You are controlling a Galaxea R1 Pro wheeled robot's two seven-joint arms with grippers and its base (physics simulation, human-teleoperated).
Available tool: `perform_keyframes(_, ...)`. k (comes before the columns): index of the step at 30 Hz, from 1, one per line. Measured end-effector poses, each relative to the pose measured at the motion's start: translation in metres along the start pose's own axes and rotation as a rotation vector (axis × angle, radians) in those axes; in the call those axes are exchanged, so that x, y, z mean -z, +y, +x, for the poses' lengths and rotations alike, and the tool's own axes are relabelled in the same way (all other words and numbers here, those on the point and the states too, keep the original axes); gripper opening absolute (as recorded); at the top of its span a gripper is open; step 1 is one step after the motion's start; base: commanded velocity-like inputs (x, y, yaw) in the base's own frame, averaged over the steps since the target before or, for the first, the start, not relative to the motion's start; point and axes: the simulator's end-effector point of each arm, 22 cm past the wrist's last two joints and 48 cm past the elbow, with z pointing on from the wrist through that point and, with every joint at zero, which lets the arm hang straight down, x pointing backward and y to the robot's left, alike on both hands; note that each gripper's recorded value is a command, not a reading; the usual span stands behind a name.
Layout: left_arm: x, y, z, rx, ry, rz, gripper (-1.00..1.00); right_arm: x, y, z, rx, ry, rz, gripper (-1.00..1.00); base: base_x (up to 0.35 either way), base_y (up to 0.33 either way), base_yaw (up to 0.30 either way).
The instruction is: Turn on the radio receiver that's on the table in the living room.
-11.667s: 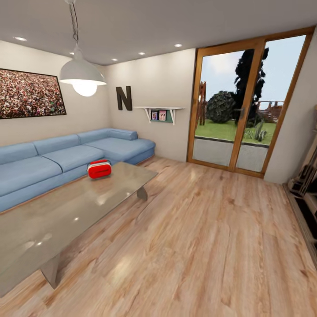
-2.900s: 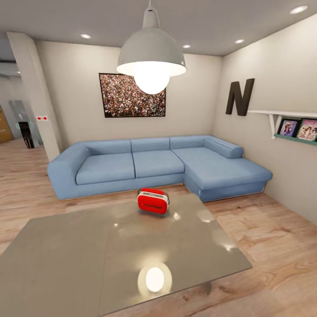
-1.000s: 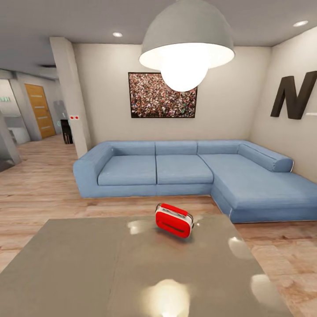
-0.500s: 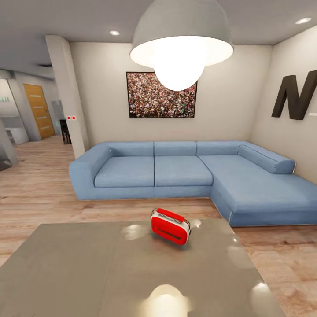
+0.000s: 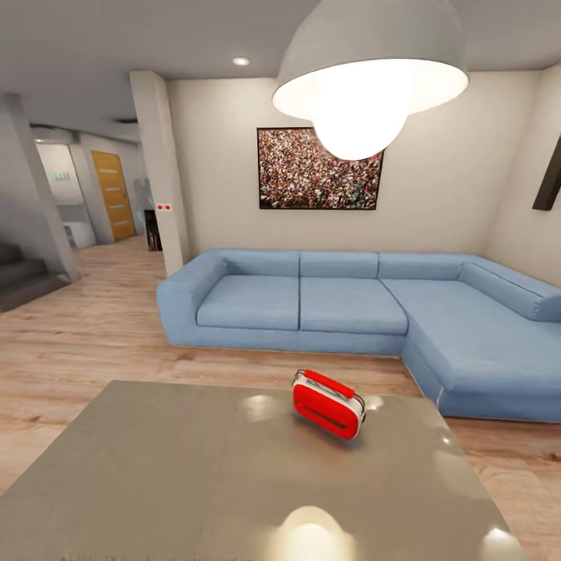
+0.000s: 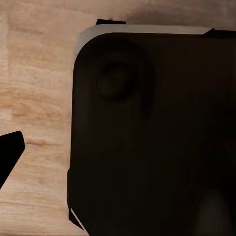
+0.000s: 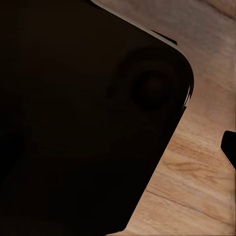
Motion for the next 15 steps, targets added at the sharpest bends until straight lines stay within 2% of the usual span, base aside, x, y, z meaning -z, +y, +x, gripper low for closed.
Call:
perform_keyframes(4,0.0,0.0,0.0,0.001,0.0,0.0,1.0,0.0,0.0,0.0,0.0,0.0,0.0,1.0,0.0,0.0,0.111)
perform_keyframes(15,0.0,-0.0001,0.0003,-0.001,0.001,0.0,1.0,0.0,0.0001,0.0,0.0,0.0,0.0,1.0,0.0,0.0,0.007)
